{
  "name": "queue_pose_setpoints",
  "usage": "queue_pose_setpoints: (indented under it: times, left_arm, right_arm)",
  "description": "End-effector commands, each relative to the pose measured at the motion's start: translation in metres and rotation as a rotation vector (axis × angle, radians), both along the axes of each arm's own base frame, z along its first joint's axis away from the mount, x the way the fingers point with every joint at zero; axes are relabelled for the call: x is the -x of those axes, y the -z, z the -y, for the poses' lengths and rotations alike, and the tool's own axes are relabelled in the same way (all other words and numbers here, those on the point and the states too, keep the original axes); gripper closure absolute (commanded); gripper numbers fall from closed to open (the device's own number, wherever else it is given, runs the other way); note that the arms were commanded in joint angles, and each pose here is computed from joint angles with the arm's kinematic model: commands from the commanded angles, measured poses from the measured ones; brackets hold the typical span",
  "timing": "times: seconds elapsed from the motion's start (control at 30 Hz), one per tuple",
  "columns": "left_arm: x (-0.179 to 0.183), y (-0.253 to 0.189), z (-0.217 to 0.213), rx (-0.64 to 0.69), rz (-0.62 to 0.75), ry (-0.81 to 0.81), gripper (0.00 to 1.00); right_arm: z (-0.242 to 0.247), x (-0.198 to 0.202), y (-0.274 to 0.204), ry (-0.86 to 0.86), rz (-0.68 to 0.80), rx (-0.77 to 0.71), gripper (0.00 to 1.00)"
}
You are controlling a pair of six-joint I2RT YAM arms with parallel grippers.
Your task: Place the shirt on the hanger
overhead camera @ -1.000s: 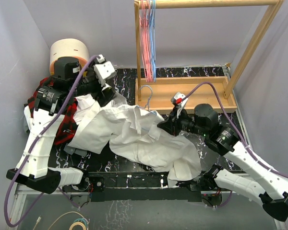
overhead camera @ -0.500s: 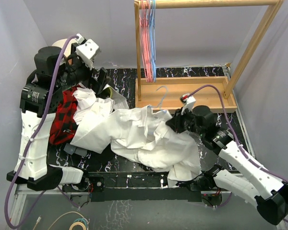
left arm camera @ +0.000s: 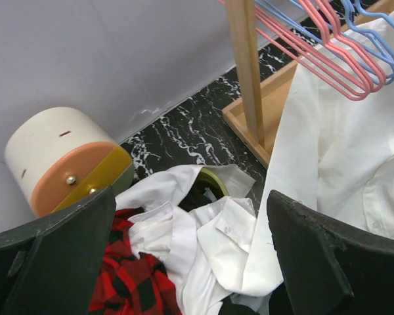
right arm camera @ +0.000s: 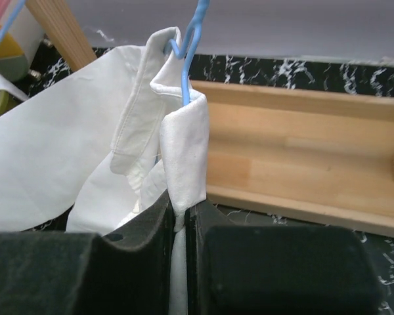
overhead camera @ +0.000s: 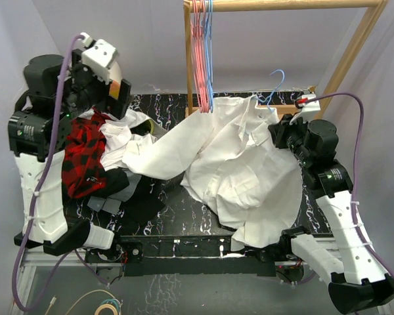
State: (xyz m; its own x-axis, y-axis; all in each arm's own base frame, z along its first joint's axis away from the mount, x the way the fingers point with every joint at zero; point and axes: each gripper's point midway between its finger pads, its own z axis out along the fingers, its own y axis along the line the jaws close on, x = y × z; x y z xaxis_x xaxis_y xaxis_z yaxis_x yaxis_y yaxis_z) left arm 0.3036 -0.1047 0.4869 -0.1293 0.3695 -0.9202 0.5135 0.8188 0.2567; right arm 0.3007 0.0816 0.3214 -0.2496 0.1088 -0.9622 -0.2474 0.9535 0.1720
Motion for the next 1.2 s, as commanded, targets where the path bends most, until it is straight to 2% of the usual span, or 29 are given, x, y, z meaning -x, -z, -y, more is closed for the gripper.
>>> queue_pose_setpoints:
  times: [0.0, 0.23, 0.47, 0.77, 1.17]
  left_arm:
    - [0.041, -0.04, -0.018, 0.081, 0.101, -0.011, 0.03]
    - [0.039, -0.043, -0.031, 0.098, 0.112, -0.075, 0.03]
    - [0.042, -0.04, -0.026, 0.091, 0.097, -0.035, 0.03]
    - [0.015, -0.022, -0.034, 0.076, 0.051, -0.107, 0.03]
    - [-0.008, -0.004, -0.048, 0.017, 0.029, -0.186, 0.03]
  right_arm:
    - [0.034, -0.003, -0.065, 0.141, 0.17, 0.121, 0.92]
    - [0.071, 0.004, -0.119, 0.308, 0.268, 0.239, 0.92]
    - [0.089, 0.003, -0.157, 0.388, 0.316, 0.325, 0.92]
    - [0.081, -0.02, -0.224, 0.372, 0.443, 0.331, 0.92]
    - [0.087, -0.072, -0.247, 0.311, 0.455, 0.282, 0.92]
